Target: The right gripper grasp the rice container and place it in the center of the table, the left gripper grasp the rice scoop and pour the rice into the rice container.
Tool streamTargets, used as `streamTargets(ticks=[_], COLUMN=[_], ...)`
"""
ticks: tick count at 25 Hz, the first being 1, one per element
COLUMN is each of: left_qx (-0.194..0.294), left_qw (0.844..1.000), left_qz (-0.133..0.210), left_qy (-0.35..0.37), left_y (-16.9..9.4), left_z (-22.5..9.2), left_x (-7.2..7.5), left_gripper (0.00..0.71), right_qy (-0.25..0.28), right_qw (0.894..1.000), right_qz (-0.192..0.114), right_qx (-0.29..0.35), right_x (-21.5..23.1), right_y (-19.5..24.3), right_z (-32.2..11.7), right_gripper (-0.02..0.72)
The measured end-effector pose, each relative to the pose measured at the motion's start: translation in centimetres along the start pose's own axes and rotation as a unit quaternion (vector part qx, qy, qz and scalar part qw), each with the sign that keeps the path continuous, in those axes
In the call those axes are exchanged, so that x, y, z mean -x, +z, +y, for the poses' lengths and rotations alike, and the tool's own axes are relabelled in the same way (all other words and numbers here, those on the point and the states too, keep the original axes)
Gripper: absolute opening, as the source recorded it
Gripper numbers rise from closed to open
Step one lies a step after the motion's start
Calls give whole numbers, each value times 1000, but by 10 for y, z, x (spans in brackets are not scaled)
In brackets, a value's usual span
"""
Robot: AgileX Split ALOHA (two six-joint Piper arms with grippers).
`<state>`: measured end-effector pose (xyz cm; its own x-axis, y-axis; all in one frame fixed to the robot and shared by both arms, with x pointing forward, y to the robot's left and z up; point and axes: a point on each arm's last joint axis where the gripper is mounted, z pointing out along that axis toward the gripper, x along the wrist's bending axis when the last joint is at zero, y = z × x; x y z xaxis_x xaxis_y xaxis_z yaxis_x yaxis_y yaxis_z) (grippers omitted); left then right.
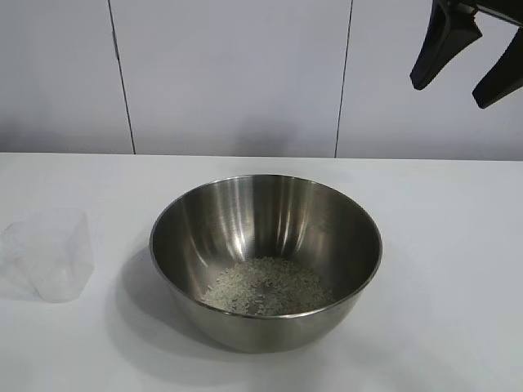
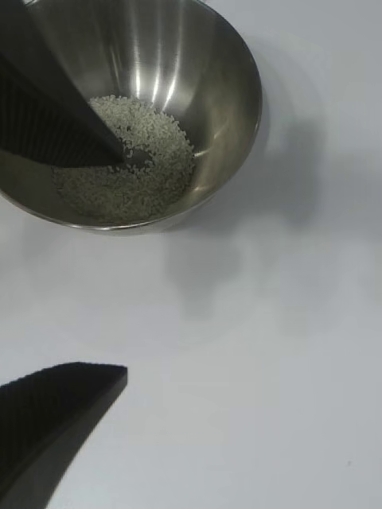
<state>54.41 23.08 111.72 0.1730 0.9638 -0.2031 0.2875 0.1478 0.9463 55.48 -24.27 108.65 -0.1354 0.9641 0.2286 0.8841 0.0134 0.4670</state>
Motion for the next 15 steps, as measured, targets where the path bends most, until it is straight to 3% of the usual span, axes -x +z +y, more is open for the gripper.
streamTargets(ticks=[7, 12, 15], left_qx=[11, 28, 34], left_qw=[999, 994, 991], left_qz=[-42, -92, -101], left_qy=[20, 59, 76], left_y=[-4, -6, -6], left_z=[12, 16, 18], left_x=[42, 55, 58], left_gripper=[423, 423, 423], right_qy=[0, 0, 0], right_qw=[1000, 1000, 1000], right_qz=[0, 0, 0], right_qx=[1, 1, 1], right_x=[0, 0, 0], right_y=[0, 0, 0], right_z=[0, 0, 0], right_gripper=[483, 483, 483])
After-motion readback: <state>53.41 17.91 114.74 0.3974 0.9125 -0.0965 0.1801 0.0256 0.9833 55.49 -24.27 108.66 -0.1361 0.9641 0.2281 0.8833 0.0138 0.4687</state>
